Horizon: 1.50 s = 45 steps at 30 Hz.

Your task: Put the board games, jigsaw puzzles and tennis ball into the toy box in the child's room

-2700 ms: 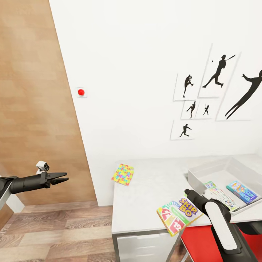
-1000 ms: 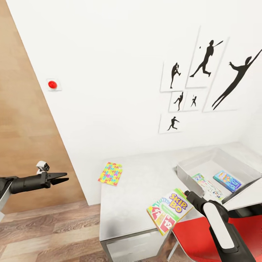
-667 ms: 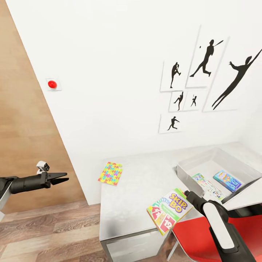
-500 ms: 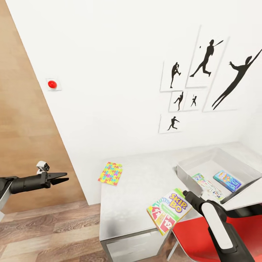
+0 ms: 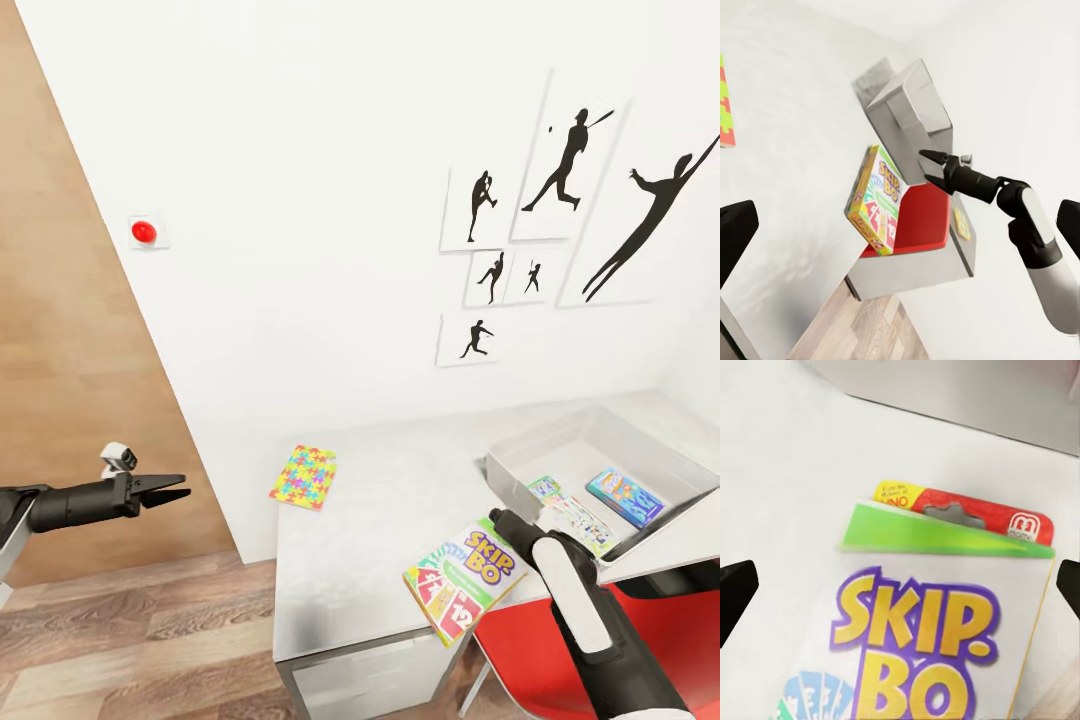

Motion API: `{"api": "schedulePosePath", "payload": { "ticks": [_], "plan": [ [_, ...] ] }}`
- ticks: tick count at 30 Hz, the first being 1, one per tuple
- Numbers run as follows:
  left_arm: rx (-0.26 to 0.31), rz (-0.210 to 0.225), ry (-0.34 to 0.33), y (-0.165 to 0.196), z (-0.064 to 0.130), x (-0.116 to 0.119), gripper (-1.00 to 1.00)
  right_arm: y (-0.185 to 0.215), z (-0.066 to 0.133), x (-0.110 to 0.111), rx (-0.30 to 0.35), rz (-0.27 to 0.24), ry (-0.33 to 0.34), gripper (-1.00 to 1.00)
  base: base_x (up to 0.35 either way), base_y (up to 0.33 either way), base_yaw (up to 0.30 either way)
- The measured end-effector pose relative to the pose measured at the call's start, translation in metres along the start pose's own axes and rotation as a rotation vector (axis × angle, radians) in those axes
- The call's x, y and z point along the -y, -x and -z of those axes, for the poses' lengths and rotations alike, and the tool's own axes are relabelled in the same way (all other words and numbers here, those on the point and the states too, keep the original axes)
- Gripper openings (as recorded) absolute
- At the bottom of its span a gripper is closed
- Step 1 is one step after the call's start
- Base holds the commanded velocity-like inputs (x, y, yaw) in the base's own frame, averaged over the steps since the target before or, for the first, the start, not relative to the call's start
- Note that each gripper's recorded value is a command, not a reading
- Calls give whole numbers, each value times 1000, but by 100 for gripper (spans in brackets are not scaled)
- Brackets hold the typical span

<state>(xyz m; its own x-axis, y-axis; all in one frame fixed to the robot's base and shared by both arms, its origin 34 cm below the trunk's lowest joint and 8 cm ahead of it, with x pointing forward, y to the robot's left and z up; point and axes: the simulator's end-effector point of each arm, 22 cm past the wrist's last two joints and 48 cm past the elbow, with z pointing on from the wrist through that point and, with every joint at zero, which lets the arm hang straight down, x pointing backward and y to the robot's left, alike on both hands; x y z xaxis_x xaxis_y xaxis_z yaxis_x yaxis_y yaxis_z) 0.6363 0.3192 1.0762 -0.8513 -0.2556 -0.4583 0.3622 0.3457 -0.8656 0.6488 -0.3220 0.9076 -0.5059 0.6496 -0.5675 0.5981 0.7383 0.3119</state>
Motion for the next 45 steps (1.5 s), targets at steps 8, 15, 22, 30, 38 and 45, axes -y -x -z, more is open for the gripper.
{"api": "schedulePosePath", "payload": {
  "ticks": [8,15,22,30,38,45],
  "plan": [
    [-2,3,-11,-2,-6,1,100,13,-30,-23,-41,14,-45,100,0,0,0],
    [-3,3,-12,-2,-7,1,100,25,-46,-39,-72,13,-74,100,0,0,0],
    [-4,4,-12,-2,-7,1,100,28,-53,-39,-88,10,-99,100,0,0,0],
    [-3,3,-12,-2,-7,1,100,35,-56,-32,-79,6,-115,100,0,0,0],
    [-3,3,-12,-2,-7,1,100,43,-57,-32,-44,-17,-111,100,0,0,0],
    [-3,3,-12,-2,-7,1,100,44,-57,-32,-36,-24,-110,100,0,0,0]
  ]
}}
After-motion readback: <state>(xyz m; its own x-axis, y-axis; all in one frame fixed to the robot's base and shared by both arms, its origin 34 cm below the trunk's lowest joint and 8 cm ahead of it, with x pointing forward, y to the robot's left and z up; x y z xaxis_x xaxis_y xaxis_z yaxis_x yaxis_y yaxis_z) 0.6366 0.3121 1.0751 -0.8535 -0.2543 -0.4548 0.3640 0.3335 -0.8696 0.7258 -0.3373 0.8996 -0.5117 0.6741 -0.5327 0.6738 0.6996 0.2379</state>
